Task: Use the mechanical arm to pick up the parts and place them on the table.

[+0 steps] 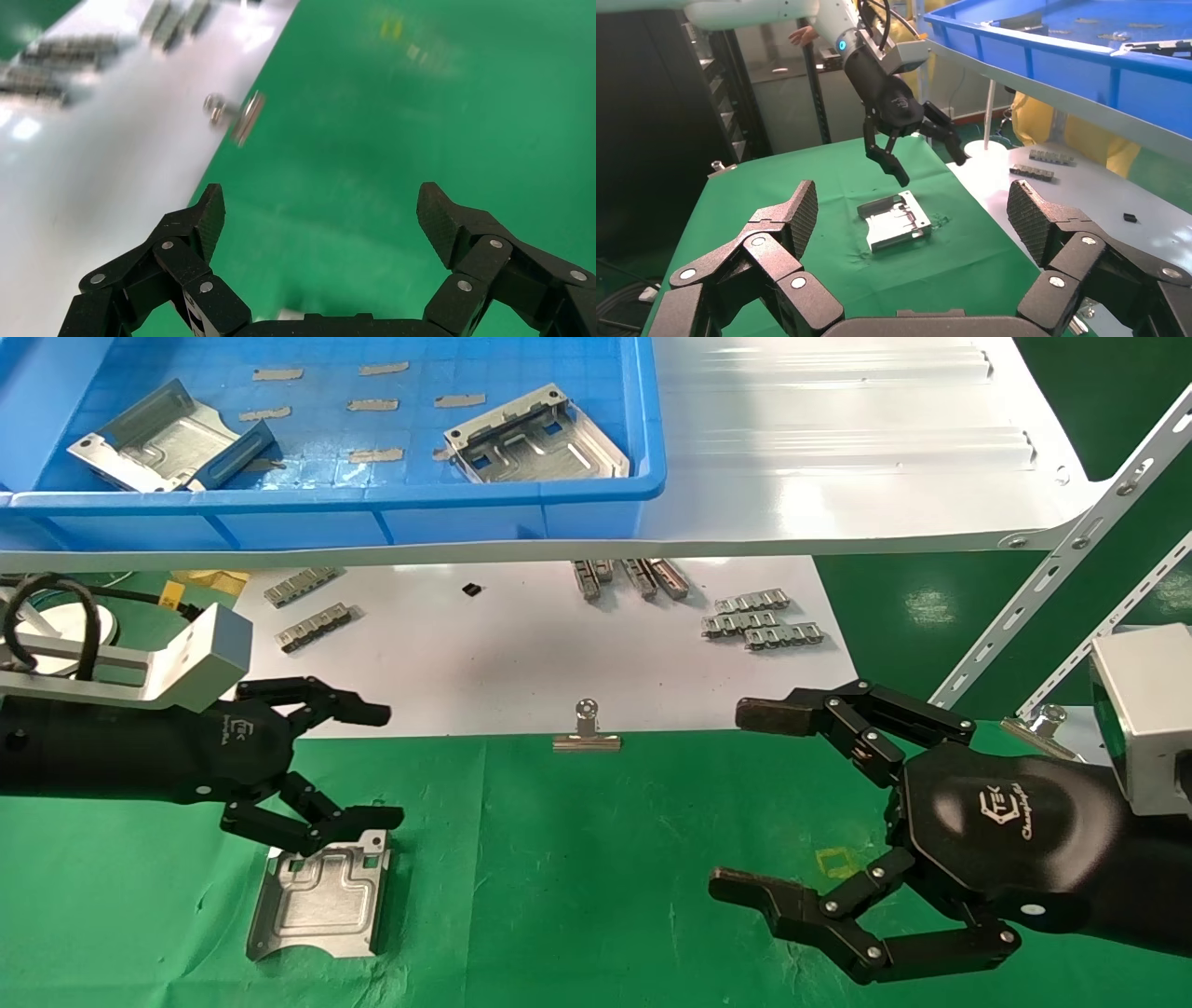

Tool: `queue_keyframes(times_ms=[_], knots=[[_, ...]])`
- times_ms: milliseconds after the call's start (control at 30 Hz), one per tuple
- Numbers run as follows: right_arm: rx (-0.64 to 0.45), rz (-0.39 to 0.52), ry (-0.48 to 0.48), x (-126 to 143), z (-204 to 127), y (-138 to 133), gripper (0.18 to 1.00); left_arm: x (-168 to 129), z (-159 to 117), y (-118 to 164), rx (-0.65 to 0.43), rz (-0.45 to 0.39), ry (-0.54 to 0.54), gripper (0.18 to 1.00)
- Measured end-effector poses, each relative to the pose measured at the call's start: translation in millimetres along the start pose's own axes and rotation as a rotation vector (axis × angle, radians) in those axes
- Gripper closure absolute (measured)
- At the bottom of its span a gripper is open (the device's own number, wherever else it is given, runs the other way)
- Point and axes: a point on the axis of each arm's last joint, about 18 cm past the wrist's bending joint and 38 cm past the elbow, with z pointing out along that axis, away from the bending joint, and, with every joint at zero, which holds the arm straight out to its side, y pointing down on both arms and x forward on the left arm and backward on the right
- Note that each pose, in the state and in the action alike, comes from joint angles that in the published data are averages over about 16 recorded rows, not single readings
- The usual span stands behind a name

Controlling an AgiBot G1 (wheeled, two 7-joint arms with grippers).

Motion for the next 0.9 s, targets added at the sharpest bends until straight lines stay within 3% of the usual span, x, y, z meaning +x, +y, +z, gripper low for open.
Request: queue_keyframes(times_ms=[900], knots=[[0.000, 0.000, 0.000, 0, 0, 0, 0.179, 54, 14, -14, 0.271, 0.001, 0.076, 0.184]])
